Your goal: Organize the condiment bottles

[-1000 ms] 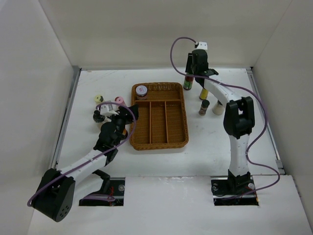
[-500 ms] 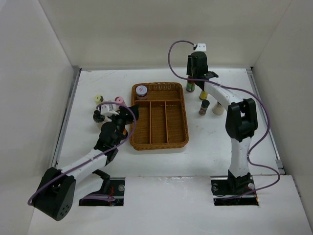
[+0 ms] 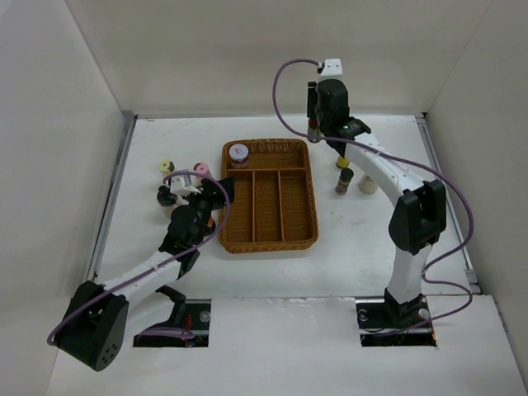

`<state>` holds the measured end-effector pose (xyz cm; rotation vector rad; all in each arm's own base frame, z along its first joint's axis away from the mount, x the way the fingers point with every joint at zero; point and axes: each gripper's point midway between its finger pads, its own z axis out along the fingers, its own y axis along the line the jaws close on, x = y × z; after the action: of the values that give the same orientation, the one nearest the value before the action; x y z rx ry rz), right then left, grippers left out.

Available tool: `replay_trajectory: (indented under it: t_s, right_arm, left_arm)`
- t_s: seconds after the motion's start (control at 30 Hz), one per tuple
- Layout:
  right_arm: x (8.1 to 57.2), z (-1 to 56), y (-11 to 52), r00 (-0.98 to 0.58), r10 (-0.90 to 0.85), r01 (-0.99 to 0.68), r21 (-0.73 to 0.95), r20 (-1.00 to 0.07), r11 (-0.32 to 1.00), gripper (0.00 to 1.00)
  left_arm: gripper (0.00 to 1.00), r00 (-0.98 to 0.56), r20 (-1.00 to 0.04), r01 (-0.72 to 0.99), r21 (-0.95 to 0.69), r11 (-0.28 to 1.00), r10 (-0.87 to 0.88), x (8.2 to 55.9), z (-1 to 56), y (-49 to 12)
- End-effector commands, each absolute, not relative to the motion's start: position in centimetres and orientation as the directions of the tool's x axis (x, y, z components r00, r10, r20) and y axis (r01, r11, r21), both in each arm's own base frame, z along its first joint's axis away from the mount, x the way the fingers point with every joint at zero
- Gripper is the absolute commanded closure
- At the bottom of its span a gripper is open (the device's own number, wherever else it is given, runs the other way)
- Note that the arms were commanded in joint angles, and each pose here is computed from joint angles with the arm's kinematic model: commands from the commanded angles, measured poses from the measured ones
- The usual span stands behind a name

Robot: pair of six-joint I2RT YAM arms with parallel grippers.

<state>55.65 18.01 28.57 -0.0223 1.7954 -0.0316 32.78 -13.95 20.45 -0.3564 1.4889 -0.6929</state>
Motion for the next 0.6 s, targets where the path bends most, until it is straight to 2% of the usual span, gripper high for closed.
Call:
replay_trajectory:
  t_s: [0.0,0.3,0.57]
  right_arm:
    - [53.3,39.5,20.8,0.037,0.071,-0.064,0.069,-0.997,0.996,0.67]
    - [52.2,36.7,30.0,0.01,0.082,-0.209,0.078,-0.997,0.975,0.65]
    - [52.5,34.5,32.6,-0.026,0.086,-0.259,0.09,-0.996,0.962,0.65]
  left_arm:
    - [0.33,-0.024,-0.761,0.242,-0.634,0.735,-0.648,32.9,22.2,-14.1]
    - [0.33,-0.036,-0.766,0.237,-0.631,0.739,-0.642,33.1,21.8,-14.3]
    - [0.33,-0.029,-0.767,0.266,-0.624,0.734,-0.641,32.8,22.5,-14.7]
